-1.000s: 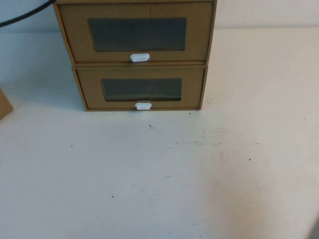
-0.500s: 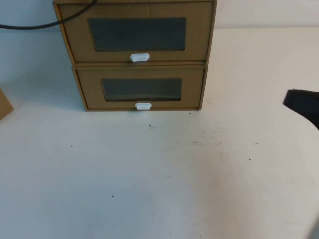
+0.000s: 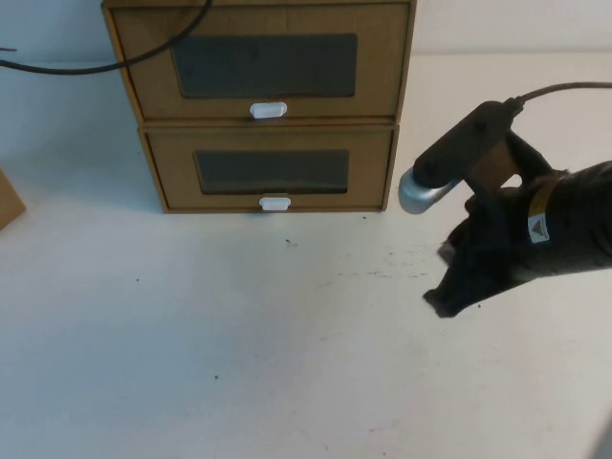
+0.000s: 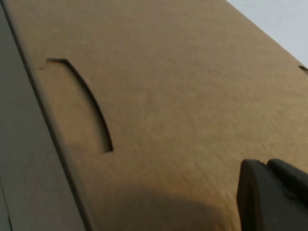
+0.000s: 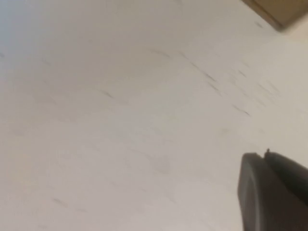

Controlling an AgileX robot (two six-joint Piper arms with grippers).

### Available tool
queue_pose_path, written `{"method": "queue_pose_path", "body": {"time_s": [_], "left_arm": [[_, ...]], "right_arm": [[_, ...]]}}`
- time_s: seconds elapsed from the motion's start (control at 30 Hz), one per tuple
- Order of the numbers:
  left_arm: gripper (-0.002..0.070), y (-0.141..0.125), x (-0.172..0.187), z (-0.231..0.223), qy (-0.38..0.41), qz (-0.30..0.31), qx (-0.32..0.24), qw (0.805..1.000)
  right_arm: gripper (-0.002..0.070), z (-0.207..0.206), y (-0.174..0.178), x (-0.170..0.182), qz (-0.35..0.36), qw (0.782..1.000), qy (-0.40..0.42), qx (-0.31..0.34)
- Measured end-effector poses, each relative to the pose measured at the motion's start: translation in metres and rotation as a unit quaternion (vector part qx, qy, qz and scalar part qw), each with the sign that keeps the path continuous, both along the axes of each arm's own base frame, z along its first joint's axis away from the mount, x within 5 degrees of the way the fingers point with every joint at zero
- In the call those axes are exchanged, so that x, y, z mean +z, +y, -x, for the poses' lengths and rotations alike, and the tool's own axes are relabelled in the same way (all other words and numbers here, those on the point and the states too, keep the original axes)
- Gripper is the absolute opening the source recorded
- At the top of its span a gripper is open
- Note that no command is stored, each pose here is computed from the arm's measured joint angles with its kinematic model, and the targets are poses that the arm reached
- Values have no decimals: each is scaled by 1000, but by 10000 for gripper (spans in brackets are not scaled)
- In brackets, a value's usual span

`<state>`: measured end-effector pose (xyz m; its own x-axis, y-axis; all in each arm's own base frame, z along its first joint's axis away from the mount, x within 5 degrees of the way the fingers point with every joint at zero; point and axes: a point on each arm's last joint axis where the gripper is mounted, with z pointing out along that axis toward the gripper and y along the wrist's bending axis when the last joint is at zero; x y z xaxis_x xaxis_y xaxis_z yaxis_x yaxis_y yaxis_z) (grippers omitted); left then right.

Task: Open the shoe box

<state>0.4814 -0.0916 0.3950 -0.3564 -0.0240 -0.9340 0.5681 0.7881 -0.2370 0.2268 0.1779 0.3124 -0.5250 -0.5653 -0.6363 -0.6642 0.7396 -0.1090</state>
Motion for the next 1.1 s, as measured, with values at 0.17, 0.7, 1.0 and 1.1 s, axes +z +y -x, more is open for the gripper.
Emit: {"method": "queue_pose_path", "body": {"time_s": [0.17,0.7,1.0,1.1], "left_arm": [[-6,0,0,0,1,0,-1,1000],[-6,-3,5,2,-4,38,-17,999],[-6,8,5,1,-2,39,-15,999],[-6,17,5,0,0,43,-11,999]], "right_arm": [[-18,-11,-20,14,121,987,-62,-90],[-18,-29,-51,43,-140,948,-73,-276],[-18,-29,-48,21,-363,893,67,-256],[-18,-28,-47,20,-419,874,98,-223]]}}
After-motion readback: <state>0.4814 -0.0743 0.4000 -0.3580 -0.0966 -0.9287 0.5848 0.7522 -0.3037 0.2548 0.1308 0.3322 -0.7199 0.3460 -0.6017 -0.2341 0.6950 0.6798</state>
